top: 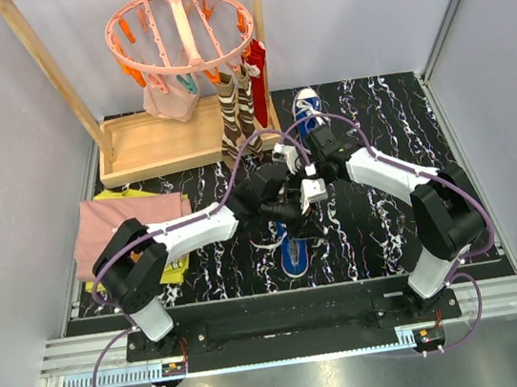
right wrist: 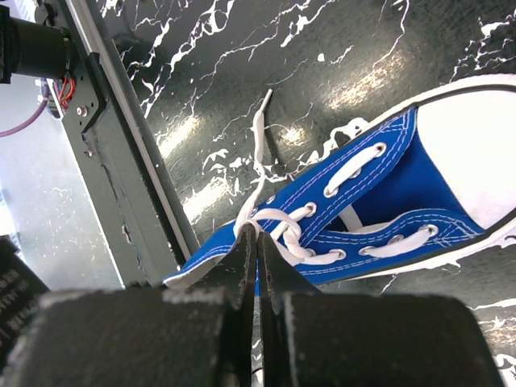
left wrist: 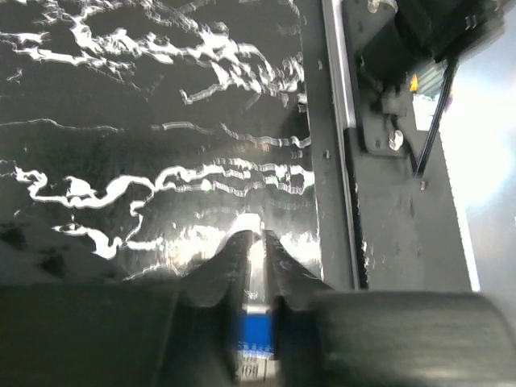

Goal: Tie the shoes

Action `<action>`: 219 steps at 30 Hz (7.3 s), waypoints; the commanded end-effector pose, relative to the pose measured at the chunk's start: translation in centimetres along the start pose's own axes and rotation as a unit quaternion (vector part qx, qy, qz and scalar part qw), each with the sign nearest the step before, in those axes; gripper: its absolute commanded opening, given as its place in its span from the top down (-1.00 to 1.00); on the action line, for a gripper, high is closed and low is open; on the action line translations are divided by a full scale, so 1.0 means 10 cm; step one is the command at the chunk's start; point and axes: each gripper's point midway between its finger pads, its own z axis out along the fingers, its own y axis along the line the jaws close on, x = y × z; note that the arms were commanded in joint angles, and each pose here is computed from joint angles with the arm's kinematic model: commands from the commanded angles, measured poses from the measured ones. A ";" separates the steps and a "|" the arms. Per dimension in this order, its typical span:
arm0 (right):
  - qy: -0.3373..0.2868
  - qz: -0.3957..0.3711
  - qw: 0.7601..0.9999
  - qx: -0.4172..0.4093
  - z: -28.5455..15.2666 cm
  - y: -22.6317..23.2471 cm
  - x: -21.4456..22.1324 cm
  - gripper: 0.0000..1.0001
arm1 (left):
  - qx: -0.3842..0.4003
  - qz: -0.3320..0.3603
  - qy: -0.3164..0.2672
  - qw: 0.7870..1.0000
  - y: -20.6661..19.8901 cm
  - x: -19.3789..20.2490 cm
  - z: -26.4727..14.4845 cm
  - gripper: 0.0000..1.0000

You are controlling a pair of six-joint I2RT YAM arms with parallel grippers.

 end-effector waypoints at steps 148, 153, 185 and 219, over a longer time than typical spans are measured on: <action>-0.064 -0.049 0.996 -0.028 -0.17 0.29 -0.22 1.00 | -0.066 0.079 -0.025 0.994 0.60 -0.03 -0.90 0.34; -0.066 -0.047 0.996 -0.026 -0.18 0.29 -0.22 0.63 | -0.065 0.066 -0.019 0.995 0.55 0.06 -0.92 0.81; -0.032 -0.081 0.996 0.031 0.02 -0.25 -0.11 0.11 | -0.089 -0.117 -0.109 0.983 0.62 0.20 -1.07 1.00; -0.034 -0.081 0.996 0.017 -0.05 -0.03 0.03 1.00 | -0.180 -0.349 -0.044 0.919 0.95 0.87 -1.12 0.93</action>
